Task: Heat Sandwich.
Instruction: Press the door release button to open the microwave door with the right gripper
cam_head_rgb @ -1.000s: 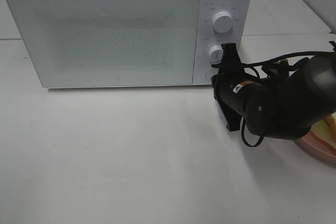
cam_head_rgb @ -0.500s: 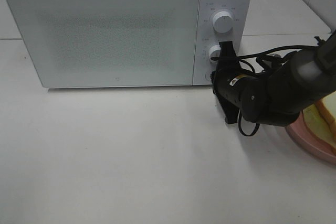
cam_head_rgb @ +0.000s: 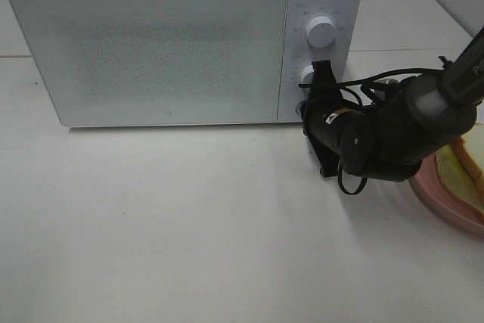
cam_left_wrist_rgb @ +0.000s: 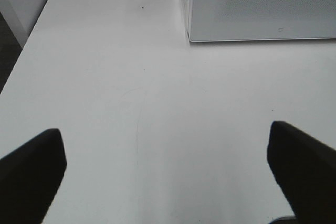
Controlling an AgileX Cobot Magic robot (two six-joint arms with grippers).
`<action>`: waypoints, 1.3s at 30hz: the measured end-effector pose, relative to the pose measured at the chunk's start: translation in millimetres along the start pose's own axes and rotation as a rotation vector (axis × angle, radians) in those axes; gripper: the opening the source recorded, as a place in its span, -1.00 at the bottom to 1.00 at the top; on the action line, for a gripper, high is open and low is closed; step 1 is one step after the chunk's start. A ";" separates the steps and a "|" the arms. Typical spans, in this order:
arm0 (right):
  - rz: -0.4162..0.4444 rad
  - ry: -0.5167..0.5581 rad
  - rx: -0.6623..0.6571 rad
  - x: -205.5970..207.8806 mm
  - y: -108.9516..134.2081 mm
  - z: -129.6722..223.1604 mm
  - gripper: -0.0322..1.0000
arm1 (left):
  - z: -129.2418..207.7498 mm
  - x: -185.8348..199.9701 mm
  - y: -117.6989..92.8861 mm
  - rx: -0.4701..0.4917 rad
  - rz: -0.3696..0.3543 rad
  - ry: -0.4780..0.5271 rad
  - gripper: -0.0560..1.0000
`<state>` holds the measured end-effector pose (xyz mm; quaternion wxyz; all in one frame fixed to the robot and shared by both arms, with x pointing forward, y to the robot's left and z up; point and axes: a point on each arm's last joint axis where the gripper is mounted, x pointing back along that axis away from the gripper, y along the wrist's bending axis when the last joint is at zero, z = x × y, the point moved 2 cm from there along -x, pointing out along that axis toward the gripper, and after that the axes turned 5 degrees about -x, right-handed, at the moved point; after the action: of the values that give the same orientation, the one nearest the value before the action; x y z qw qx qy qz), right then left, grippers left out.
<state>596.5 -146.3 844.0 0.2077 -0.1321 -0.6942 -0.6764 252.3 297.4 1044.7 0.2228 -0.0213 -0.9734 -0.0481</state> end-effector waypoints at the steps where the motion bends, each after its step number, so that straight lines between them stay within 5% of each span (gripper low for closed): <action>1: -0.004 -0.001 -0.001 0.1 0.3 -0.2 -0.92 | 0.0 0.0 0.0 0.000 0.000 0.000 0.98; 21: -0.073 -0.015 -0.048 -5.7 4.5 1.2 -0.92 | 0.0 0.0 0.0 0.000 0.000 0.000 0.98; 39: -0.050 -0.048 -0.073 -14.4 1.8 6.8 -0.92 | 0.0 0.0 0.0 0.000 0.000 0.000 0.98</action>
<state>609.3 -138.0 838.8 0.1692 -0.1385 -0.6768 -0.7030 252.3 297.4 1044.7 0.2228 -0.0213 -0.9734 -0.0481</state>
